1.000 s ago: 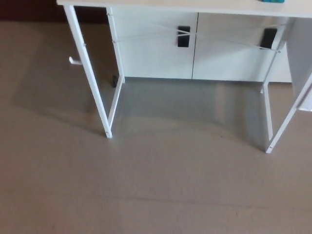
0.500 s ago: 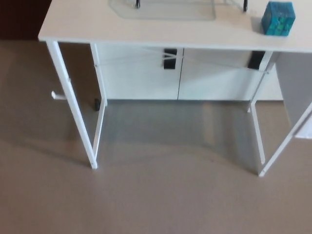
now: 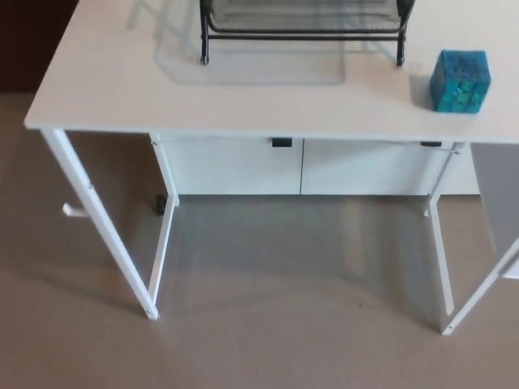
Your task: The robot walks towards a desk on which a file tray is kept in the middle and a cube is kept to its right. The robot lifts the cube using its right hand and places it on the file tray.
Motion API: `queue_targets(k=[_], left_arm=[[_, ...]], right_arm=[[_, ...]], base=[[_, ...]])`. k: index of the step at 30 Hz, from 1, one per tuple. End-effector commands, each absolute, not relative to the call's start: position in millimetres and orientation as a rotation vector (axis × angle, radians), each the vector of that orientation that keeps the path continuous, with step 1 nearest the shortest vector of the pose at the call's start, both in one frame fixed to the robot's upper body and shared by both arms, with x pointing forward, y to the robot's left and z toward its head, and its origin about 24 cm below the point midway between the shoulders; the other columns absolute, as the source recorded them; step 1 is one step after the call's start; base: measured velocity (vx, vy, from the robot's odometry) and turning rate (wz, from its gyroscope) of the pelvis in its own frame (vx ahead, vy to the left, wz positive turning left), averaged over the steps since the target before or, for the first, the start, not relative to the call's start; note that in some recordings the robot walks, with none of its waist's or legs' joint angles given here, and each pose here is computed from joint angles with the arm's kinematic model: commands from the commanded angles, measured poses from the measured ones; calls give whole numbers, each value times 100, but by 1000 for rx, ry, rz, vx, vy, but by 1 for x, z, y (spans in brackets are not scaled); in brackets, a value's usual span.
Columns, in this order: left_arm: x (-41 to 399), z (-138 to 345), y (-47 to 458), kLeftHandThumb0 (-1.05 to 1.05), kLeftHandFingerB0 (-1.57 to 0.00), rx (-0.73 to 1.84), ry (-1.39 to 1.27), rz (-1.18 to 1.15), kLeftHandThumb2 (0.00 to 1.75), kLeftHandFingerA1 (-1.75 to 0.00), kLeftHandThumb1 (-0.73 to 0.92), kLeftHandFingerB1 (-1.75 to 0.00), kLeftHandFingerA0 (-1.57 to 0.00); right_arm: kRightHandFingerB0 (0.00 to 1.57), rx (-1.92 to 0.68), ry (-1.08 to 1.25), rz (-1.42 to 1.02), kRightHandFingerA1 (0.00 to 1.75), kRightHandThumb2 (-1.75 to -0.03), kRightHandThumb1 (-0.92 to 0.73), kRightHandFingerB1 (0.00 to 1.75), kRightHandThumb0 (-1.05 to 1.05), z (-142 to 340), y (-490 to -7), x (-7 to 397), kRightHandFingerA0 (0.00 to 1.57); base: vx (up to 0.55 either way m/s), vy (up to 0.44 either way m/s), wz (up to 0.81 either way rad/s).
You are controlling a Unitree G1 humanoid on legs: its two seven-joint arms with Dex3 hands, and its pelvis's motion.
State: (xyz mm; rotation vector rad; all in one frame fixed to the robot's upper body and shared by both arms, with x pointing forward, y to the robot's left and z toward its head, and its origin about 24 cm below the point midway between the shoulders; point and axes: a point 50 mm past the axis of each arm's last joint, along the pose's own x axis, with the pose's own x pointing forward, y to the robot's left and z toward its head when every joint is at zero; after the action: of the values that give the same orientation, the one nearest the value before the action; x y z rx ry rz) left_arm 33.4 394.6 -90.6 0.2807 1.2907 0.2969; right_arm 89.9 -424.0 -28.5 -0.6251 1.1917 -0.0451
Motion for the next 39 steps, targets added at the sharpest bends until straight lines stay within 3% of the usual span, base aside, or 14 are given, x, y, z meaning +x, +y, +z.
queue_targets(k=[1, 3, 12, 14, 16, 20, 21, 23, 26, 27, 32, 35, 36, 39], left_arm=[[37, -85, 401, -96, -2, 278, 1274, 331, 69, -77, 77, -59, -14], [37, -85, 401, -97, -7, 301, 1272, 308, 113, -67, 61, -52, -9], [37, -83, 403, -97, -6, 305, 1269, 297, 114, -70, 61, -50, -14], [35, -84, 403, -98, 0, 306, 1277, 303, 64, -79, 82, -56, -9], [32, -85, 402, -97, -5, 309, 1282, 307, 113, -71, 61, -51, -18], [31, -84, 402, -99, 0, 288, 1281, 297, 65, -82, 82, -61, -10], [29, -84, 402, -98, -5, 293, 1286, 302, 115, -72, 62, -51, -17], [22, -84, 403, -99, -1, 306, 1292, 309, 64, -82, 82, -64, -14], [12, -84, 404, -98, 0, 290, 1319, 323, 64, -79, 81, -59, -10], [10, -83, 404, -98, -6, 280, 1319, 320, 113, -70, 61, -53, -16], [8, -81, 404, -97, -1, 313, 1316, 289, 68, -86, 81, -73, -15], [7, -82, 405, -95, 0, 293, 1314, 340, 115, -73, 63, -57, -26], [8, -82, 405, -94, -1, 284, 1315, 341, 66, -80, 83, -62, -15], [4, -81, 406, -92, -1, 284, 1323, 346, 66, -80, 83, -61, -16]], right_arm=[[0, -654, 1220, -27, 49, -90, -34, 49, -32, -26, -428, 90, 1], [0, -598, 1202, -53, 43, -73, -36, 32, -59, -28, -428, 87, 5], [7, -650, 1199, -36, 44, -72, -42, 35, -63, -27, -424, 89, 14], [0, -620, 1191, -44, 50, -88, -31, 49, -33, -28, -425, 87, 1], [0, -614, 1209, -57, 50, -89, -33, 49, -32, -29, -426, 84, 1], [0, -617, 1205, -47, 50, -90, -34, 49, -32, -29, -426, 85, 2], [0, -635, 1222, -27, 47, -77, -35, 37, -53, -27, -426, 86, 9], [0, -635, 1228, -16, 49, -89, -33, 49, -33, -27, -425, 85, 1], [0, -697, 1232, 4, 49, -90, -33, 49, -34, -32, -423, 85, 1], [0, -694, 1225, 3, 50, -91, -35, 49, -32, -32, -422, 84, 1], [6, -630, 1227, -16, 41, -71, -42, 33, -59, -34, -424, 78, 7], [13, -754, 1268, -12, 30, -59, -56, 24, -61, -25, -426, 83, 8], [10, -698, 1263, -105, 35, -73, -40, 35, -59, -21, -428, 82, 4], [14, -650, 1249, -156, 31, -59, -53, 26, -55, -19, -429, 83, 4]], base=[[271, 106, -13], [303, 150, -12], [297, 188, -5], [227, 61, 12], [231, 3, 5], [271, -72, 8], [309, 22, 4], [295, 42, 34], [264, 55, -1], [245, 74, -8], [158, 116, -13], [99, 232, 6], [241, 226, -22], [47, 115, 8]])
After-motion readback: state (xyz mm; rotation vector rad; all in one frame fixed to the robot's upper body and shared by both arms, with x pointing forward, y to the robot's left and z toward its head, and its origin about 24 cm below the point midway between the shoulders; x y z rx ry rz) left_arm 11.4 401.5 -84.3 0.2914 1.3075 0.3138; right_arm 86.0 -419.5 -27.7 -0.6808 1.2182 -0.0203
